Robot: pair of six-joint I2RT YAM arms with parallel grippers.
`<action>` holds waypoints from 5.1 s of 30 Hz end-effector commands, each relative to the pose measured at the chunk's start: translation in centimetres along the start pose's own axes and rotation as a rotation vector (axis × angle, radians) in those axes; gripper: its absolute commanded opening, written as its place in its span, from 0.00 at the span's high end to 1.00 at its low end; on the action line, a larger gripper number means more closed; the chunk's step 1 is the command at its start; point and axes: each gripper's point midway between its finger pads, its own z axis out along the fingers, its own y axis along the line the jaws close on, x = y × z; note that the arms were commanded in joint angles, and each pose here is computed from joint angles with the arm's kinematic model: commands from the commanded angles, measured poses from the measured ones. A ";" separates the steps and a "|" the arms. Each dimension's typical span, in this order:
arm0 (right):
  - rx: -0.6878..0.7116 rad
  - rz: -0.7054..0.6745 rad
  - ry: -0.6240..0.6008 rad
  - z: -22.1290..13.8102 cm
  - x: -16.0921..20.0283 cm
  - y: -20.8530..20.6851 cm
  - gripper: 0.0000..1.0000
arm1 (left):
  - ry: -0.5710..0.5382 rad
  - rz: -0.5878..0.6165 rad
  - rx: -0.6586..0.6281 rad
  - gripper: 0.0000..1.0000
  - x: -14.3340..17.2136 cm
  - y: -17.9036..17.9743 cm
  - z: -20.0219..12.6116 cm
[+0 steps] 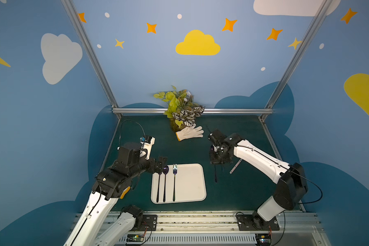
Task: Set the spoon and fork side by side
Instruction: Pick up the spoon from the center of the board, then place the spoon on the tray, then pick up the fork at the center of the board.
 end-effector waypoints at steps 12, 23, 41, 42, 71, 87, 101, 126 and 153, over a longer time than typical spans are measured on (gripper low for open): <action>-0.135 0.008 0.120 5.7 6.4 15.3 1.00 | -0.066 0.006 0.020 0.00 0.0 -0.4 -2.5; -0.085 0.034 0.163 9.0 7.3 16.4 1.00 | -0.092 -0.017 0.051 0.00 0.5 -0.9 -3.8; -0.067 0.035 0.202 11.0 7.3 17.2 1.00 | -0.092 -0.002 0.048 0.00 0.5 -0.9 -3.9; -0.065 0.038 0.203 11.1 7.3 17.1 1.00 | -0.091 -0.003 0.047 0.00 0.4 -0.9 -3.8; -0.036 0.051 0.229 12.6 6.1 15.7 1.00 | -0.083 -0.009 0.037 0.00 0.4 -0.7 -3.3; -0.025 0.037 0.236 12.6 6.8 15.6 0.85 | -0.080 -0.008 0.037 0.00 0.4 -0.6 -2.9; -0.016 -0.001 0.095 4.4 2.1 10.3 0.68 | -0.064 -0.007 0.030 0.00 0.4 -0.5 -2.5; 0.021 0.143 0.182 8.9 -10.0 -11.3 0.70 | 0.111 -0.057 0.110 0.00 1.2 -1.8 2.1; 0.058 0.136 0.173 10.2 -11.2 -12.3 1.00 | 0.129 -0.080 0.096 0.00 1.2 -1.5 3.3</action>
